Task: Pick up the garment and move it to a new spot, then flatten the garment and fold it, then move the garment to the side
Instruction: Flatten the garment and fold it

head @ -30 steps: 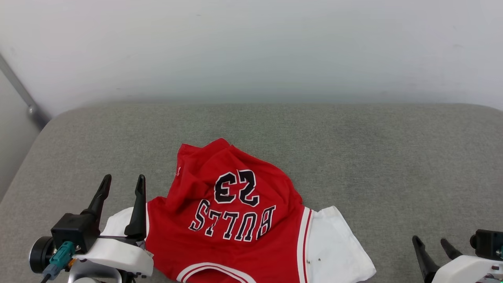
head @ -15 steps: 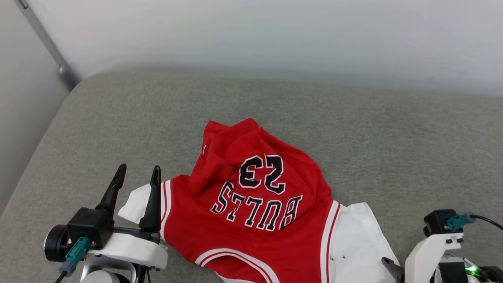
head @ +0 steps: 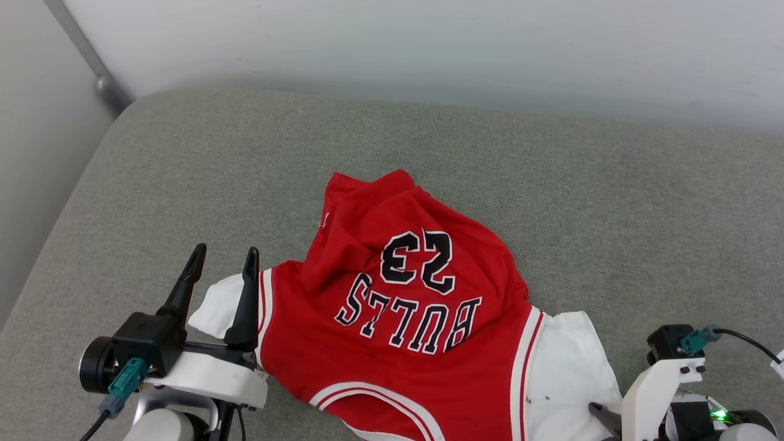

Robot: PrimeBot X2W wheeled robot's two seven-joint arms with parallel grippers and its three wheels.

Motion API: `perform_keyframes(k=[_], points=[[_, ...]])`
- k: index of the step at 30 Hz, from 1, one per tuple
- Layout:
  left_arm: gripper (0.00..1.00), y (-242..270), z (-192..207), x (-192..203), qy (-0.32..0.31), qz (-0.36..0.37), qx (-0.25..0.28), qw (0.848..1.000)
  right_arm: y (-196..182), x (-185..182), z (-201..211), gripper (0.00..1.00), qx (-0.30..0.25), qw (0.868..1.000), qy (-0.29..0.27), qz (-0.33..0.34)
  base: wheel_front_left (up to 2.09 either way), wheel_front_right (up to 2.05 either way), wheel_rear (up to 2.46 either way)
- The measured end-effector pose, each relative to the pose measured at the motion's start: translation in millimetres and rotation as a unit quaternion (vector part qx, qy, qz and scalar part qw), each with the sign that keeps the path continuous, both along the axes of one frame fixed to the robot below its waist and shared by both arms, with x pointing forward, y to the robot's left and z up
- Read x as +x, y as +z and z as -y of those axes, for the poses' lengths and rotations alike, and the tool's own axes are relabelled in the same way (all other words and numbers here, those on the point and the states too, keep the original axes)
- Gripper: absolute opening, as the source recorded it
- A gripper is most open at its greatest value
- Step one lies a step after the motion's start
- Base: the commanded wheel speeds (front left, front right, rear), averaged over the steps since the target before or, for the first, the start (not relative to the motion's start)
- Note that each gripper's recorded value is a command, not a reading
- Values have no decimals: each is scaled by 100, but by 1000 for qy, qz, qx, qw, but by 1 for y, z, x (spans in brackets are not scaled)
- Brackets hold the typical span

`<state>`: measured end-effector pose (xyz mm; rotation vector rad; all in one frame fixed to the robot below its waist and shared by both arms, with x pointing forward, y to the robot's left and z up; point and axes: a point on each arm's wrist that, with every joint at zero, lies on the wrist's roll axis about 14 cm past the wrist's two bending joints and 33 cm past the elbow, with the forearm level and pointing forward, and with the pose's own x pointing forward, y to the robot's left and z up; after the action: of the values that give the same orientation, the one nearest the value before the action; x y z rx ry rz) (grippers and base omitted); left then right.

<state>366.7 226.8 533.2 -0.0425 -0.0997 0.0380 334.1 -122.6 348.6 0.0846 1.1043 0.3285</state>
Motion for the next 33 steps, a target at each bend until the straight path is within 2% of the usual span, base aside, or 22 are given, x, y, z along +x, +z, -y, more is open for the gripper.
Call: perform_keyframes(k=[6,11,16,20,24,29,33], points=[[100,-1,-1,3,-3,0,4,1000,3,8,0,0,4,1000,-1,19,0,0,0],[100,-5,0,0,-6,-6,2,1000,19,17,9,0,1,998,-13,58,0,0,0],[100,-15,3,1,-31,-40,-4,999,53,40,49,0,-24,990,-58,125,0,0,0],[100,-33,9,2,-70,-101,-6,992,70,44,81,0,-41,983,-100,150,0,0,0],[100,-61,13,-4,-117,-203,-4,972,77,42,102,0,-54,977,-133,161,0,0,0],[100,-101,3,-28,-146,-356,5,923,72,30,105,0,-48,975,-152,151,0,0,0],[100,-121,6,-45,-164,-428,-7,889,67,21,102,0,-41,976,-162,143,0,0,0]])
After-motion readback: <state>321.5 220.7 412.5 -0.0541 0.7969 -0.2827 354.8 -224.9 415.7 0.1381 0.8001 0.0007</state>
